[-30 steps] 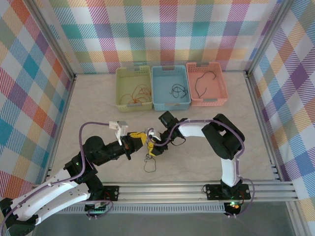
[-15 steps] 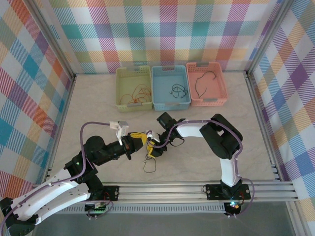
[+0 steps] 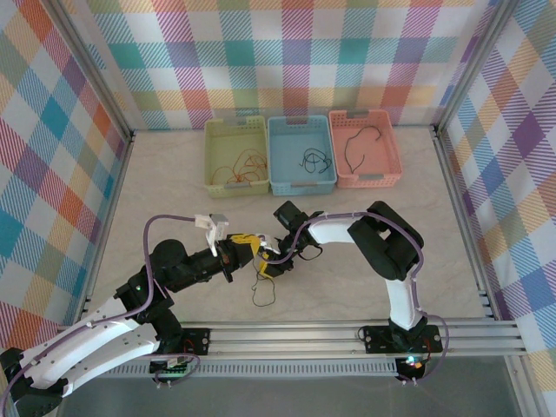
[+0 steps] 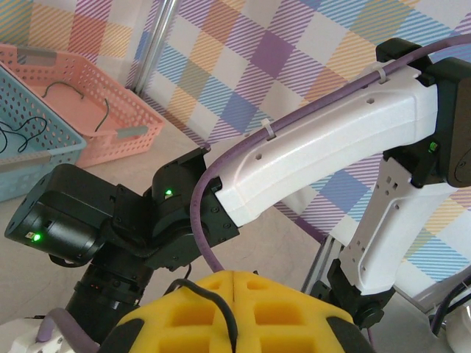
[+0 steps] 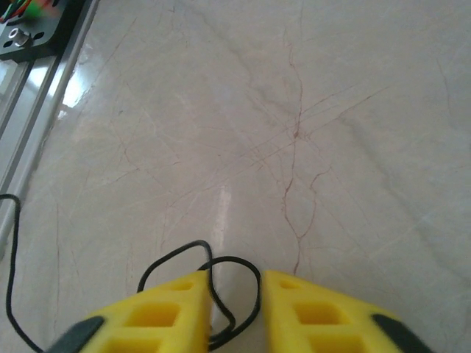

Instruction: Untangle the cables

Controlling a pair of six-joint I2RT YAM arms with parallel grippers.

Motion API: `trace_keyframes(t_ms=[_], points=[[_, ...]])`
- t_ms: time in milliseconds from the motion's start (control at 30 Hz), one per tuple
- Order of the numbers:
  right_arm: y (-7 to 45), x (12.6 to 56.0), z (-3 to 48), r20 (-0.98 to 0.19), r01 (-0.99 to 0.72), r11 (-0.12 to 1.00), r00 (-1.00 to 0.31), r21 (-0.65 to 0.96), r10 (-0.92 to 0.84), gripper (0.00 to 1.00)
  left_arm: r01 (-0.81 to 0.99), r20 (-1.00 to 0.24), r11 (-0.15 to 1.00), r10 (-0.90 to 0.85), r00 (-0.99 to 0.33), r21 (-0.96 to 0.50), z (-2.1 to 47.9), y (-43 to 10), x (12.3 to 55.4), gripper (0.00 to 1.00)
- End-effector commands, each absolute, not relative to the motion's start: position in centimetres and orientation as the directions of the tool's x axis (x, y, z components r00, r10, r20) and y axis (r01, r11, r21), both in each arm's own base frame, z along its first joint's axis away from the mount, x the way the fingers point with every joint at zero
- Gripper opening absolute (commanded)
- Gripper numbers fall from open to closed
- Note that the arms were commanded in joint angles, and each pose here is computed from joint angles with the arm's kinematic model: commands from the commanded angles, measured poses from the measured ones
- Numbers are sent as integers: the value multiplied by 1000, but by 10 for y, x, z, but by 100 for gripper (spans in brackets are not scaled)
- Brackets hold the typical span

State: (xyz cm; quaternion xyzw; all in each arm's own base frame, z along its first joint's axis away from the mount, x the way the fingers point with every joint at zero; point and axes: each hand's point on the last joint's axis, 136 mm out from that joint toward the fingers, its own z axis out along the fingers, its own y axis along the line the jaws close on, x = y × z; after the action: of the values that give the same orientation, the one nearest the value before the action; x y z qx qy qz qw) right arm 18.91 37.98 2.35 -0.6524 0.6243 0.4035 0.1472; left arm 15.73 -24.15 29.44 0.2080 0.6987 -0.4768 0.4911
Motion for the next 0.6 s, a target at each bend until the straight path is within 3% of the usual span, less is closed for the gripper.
trace_keyframes(t_ms=[0,167,367,567], points=[[388,190,33,-743,-939,-200,-80,281,-664,17,771,-891,452,-164,-423,-449,293,-244,155,0],[389,215,50,-776,-974,-98,-99,203,-623,2,769,-890,454,-162,-426,-450,292,-244,155,0],[352,294,88,-849,-953,265,-258,146,-462,0,746,-889,491,-162,-428,-449,289,-239,160,0],[280,357,111,-875,-755,607,-444,248,-194,0,640,-847,574,-205,-490,-510,277,-209,159,0]])
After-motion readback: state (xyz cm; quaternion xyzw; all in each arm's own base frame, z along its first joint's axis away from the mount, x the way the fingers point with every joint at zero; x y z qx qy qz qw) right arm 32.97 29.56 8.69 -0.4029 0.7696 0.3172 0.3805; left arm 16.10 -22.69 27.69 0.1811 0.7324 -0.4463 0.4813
